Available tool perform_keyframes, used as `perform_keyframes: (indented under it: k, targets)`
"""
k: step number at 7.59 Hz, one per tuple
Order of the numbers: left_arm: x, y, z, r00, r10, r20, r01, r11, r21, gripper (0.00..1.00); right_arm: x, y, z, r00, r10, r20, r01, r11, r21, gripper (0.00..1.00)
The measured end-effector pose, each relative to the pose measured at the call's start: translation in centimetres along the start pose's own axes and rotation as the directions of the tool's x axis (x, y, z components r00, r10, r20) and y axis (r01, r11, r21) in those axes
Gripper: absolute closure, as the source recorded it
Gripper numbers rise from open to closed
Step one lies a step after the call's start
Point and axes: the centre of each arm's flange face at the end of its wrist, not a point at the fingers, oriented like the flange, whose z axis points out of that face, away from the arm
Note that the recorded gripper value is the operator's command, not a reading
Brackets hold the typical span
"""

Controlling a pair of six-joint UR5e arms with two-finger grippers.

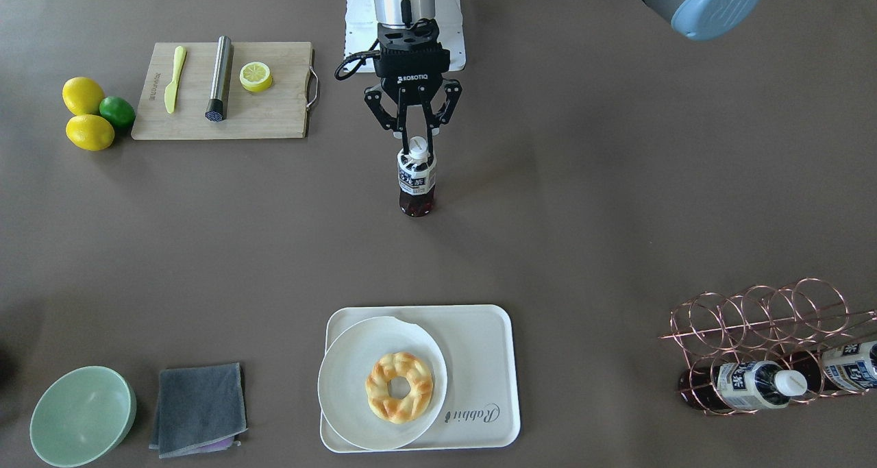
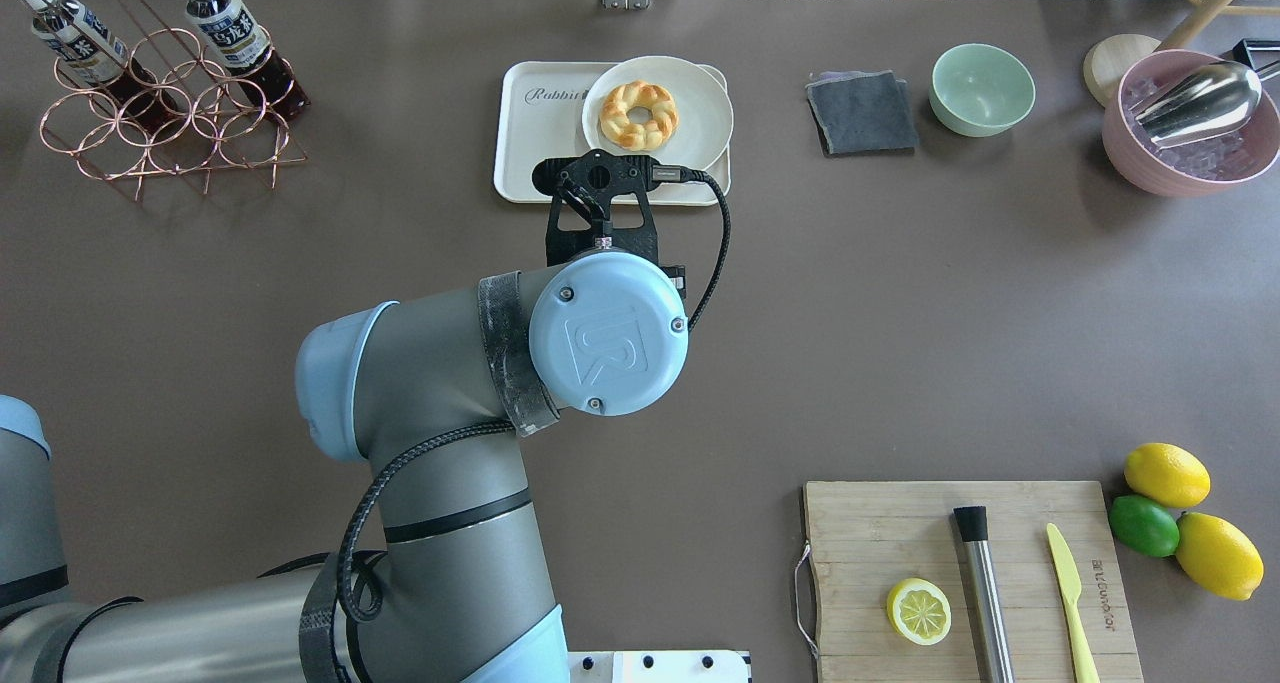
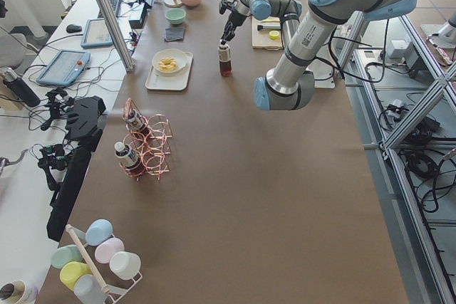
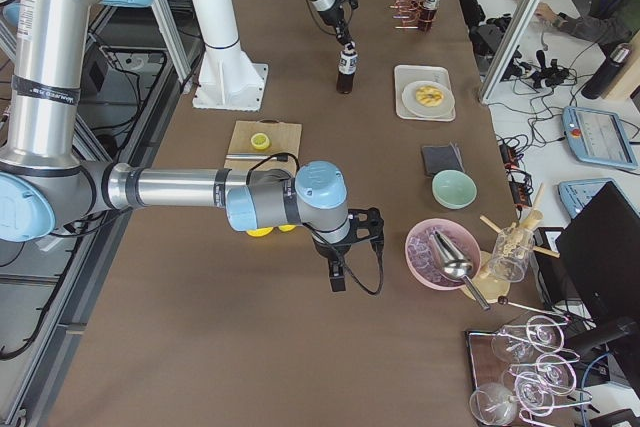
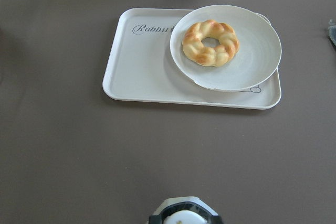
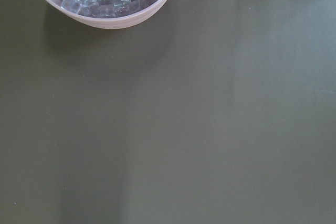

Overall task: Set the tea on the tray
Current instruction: 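Carry the bottle toward the tray and stand it on the table in front, then open the left gripper and withdraw the left arm while the right arm approaches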

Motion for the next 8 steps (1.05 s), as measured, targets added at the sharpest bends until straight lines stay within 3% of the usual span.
perform_keyframes:
  k: [5,8]
  targets:
    - [-0.2,-0.5,-1.5,1.000,0.002,-0.030,-0.002,1.000,0.004,0.02,0.0,-0.1,-0.1,1.000,-0.001,0.000,0.001,1.000,0.001,0.00]
    - [-5.8,-2.5,-3.3,0.992,0.107,-0.065,-0.107,0.994,0.000,0.02,-0.5,-0.7,-0.5,1.000,0.019,0.002,-0.019,1.000,0.015,0.00]
